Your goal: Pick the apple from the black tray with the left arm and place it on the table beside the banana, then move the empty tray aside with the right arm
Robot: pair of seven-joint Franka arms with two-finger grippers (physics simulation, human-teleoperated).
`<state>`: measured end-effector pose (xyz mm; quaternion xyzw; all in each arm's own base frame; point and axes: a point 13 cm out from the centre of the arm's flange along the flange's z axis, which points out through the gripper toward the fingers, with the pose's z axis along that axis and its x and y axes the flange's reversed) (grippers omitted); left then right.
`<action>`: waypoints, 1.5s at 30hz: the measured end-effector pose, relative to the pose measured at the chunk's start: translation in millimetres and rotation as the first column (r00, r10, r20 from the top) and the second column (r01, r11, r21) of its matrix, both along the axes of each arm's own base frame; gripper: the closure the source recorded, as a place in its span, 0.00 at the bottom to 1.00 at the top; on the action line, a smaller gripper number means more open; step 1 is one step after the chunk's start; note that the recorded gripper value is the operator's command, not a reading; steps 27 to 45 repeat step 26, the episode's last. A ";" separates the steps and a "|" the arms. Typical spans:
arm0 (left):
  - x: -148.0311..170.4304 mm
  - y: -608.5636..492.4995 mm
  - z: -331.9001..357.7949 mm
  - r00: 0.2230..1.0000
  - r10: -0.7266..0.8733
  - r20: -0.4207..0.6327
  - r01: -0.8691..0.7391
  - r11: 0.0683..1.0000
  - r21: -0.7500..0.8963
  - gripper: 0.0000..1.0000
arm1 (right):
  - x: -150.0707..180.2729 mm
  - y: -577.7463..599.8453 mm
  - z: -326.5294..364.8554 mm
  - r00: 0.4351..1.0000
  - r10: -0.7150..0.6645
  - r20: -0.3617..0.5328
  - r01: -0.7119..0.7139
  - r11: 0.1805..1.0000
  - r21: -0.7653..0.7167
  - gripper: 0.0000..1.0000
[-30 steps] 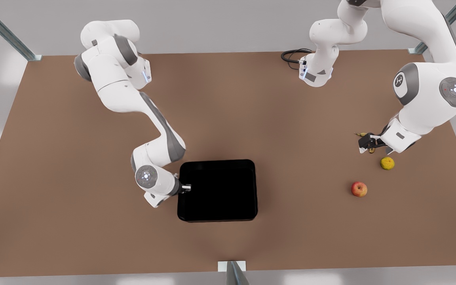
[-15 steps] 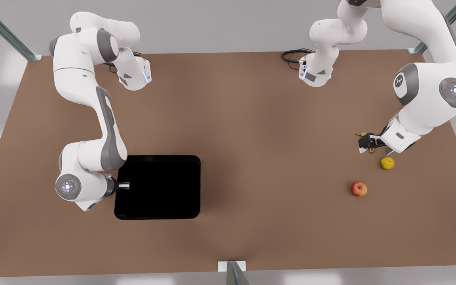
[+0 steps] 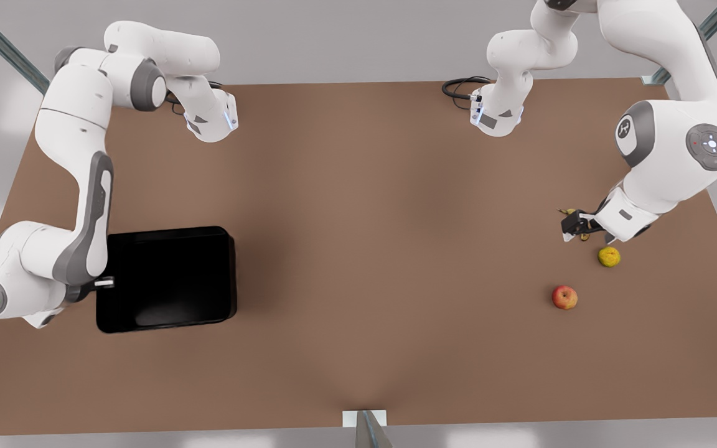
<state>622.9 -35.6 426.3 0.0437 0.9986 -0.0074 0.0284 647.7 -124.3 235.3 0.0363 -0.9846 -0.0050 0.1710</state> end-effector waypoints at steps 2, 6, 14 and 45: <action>2.8 -13.4 -0.8 1.000 -0.021 0.007 0.021 1.000 0.006 0.00 | -1.1 -7.4 -26.9 0.999 0.034 -0.021 -0.034 0.999 0.012 0.85; 5.8 -17.1 -2.3 1.000 -0.025 0.015 0.025 1.000 0.019 0.00 | 4.9 -16.2 -70.6 0.994 0.106 -0.023 -0.105 0.994 0.021 0.81; 16.8 -26.1 23.3 0.997 -0.012 0.071 0.011 1.000 0.010 0.00 | 24.3 -22.1 -71.7 0.977 0.207 0.053 -0.209 0.978 0.028 0.00; -5.8 -75.0 48.6 0.999 -0.001 0.032 0.002 1.000 -0.005 0.00 | 13.7 233.2 179.5 0.883 0.337 0.327 -0.409 0.894 0.183 0.00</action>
